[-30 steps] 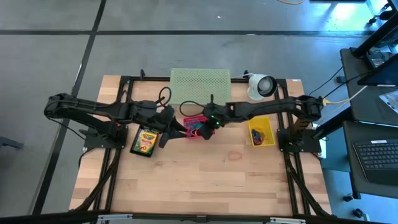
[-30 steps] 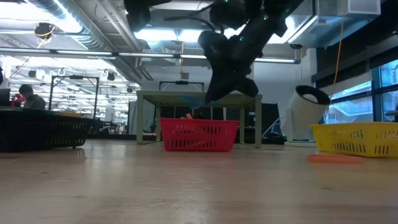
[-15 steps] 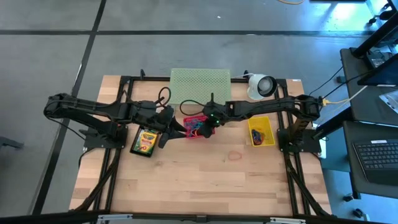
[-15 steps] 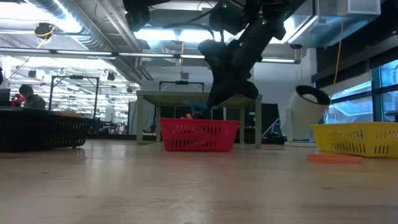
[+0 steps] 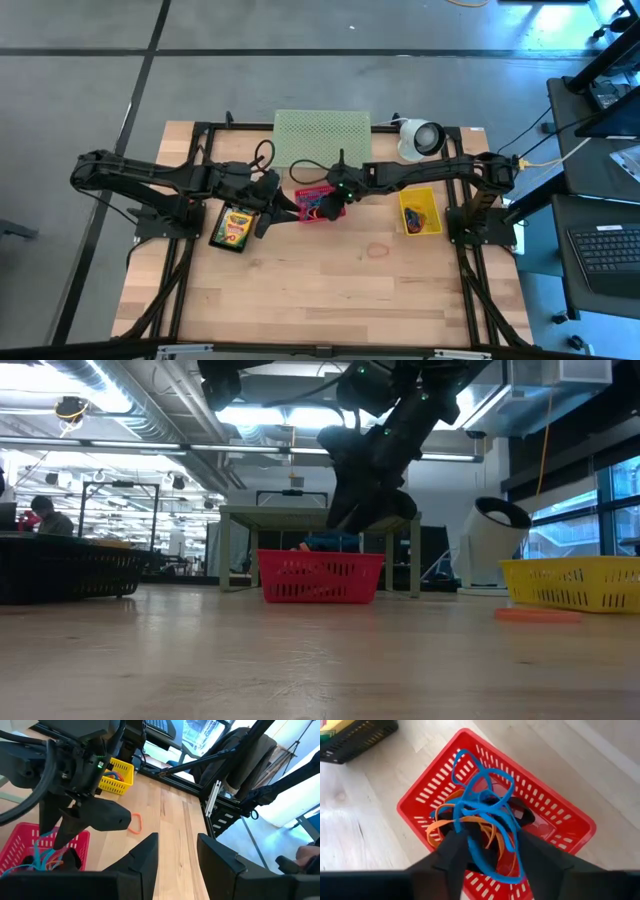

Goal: Pick & Place Office Desk Supplies
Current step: Put the blue rubber band into the red bin, then put the orange rubber band into the red bin

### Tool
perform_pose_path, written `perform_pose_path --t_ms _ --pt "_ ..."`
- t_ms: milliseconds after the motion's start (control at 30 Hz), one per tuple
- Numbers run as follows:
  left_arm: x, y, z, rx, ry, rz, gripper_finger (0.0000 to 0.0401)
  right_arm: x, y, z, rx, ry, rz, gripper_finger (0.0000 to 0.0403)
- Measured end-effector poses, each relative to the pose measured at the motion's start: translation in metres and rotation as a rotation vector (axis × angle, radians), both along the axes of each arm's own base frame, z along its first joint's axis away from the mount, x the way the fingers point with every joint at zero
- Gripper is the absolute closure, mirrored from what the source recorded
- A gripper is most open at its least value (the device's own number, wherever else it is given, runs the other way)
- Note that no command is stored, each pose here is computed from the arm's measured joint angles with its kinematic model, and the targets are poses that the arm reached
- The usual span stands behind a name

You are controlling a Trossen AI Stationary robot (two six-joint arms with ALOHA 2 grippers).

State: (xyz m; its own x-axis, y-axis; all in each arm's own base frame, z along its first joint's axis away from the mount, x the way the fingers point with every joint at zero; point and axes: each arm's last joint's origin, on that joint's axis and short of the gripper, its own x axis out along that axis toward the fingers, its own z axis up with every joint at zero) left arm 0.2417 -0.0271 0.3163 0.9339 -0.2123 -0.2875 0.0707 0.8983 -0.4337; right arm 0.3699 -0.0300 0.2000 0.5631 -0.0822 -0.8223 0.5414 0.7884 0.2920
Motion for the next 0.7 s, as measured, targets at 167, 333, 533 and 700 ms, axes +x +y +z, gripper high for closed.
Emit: perform_pose_path --t_ms 167,333,533,700 --pt "0.0 0.0 0.0 -0.001 0.0 -0.003 0.0272 0.001 0.0 0.002 -0.001 -0.006 -0.002 0.0191" --pt "0.0 0.0 0.0 -0.001 0.0 -0.003 0.0272 0.002 0.0 0.004 0.009 -0.018 0.005 0.0187" --pt "0.0 0.0 0.0 -0.009 0.002 -0.001 0.0272 0.001 -0.001 0.004 -0.026 -0.008 -0.048 0.0205" --pt "0.0 -0.001 0.0 -0.028 0.007 -0.014 0.0272 -0.01 0.008 0.009 0.022 0.069 0.039 0.0217"
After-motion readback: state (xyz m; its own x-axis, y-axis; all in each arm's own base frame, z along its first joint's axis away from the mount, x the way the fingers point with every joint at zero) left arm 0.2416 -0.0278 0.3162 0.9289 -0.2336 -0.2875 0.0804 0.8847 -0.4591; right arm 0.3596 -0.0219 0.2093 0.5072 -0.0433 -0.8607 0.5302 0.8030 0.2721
